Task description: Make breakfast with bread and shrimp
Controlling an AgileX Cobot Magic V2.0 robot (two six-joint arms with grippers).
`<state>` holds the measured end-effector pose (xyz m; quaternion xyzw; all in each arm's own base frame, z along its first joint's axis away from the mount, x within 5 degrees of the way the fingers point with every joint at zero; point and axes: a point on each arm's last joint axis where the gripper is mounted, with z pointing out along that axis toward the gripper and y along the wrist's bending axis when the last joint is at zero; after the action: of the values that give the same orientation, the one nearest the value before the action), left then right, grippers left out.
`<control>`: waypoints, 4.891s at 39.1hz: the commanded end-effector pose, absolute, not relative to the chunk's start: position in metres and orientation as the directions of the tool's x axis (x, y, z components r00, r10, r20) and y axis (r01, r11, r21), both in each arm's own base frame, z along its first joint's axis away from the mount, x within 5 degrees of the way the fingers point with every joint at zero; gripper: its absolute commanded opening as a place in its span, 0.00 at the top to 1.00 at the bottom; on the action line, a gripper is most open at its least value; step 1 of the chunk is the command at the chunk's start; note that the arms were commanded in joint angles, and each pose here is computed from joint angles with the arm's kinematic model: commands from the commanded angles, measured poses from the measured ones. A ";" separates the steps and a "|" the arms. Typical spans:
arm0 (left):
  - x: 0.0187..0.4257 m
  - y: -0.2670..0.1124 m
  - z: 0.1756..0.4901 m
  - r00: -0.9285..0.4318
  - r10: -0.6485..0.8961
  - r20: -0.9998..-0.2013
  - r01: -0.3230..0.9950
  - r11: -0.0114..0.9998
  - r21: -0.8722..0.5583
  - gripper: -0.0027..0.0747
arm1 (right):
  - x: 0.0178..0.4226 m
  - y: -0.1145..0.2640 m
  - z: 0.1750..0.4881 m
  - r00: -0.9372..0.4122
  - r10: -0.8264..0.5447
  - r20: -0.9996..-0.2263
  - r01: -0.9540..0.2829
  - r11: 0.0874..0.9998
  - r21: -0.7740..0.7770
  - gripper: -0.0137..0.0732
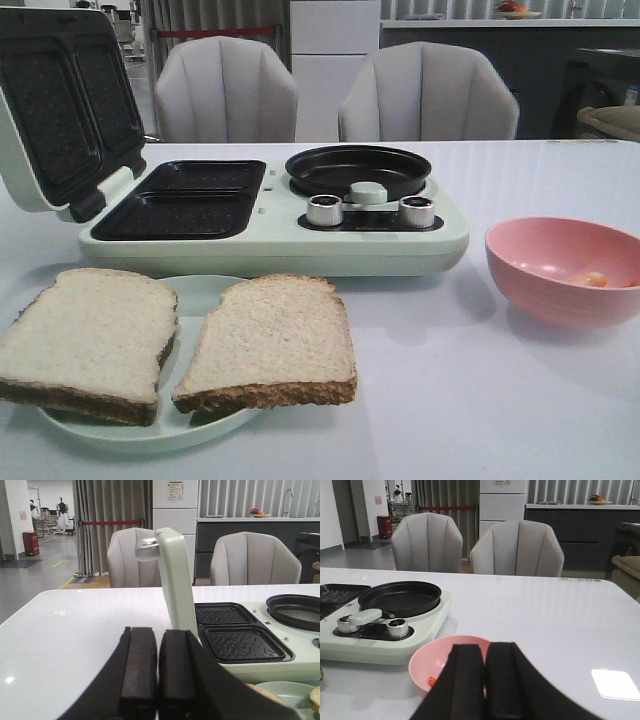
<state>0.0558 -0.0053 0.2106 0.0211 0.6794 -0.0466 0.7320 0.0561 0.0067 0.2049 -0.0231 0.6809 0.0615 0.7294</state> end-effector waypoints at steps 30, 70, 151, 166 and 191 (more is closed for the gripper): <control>0.055 -0.006 0.213 0.162 -0.055 -0.985 0.107 0.994 -0.038 0.82 | 0.052 0.006 0.219 0.191 0.050 -0.980 -0.118 0.993 0.028 0.65; 0.062 -0.005 0.310 0.017 -0.074 -0.997 0.089 0.993 -0.072 0.82 | 0.052 0.006 0.219 0.191 0.050 -0.980 -0.118 0.993 0.028 0.65; 0.150 -0.110 0.201 0.088 0.989 -0.122 0.719 0.022 0.695 0.21 | 0.052 0.006 0.219 0.191 0.050 -0.980 -0.118 0.993 0.028 0.66; 0.181 -0.142 0.184 0.120 0.993 -0.012 0.752 -0.083 0.653 0.21 | 0.052 0.006 0.219 0.191 0.050 -0.980 -0.118 0.993 0.028 0.66; 0.201 -0.148 0.160 0.083 0.988 0.133 0.782 -0.147 0.606 0.60 | 0.052 0.006 0.219 0.191 0.050 -0.980 -0.118 0.993 0.028 0.66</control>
<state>0.1944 -0.1467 0.1513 0.7182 0.6229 0.2535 0.1789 0.0561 0.0067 0.2049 -0.0231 0.6809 0.0615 0.7294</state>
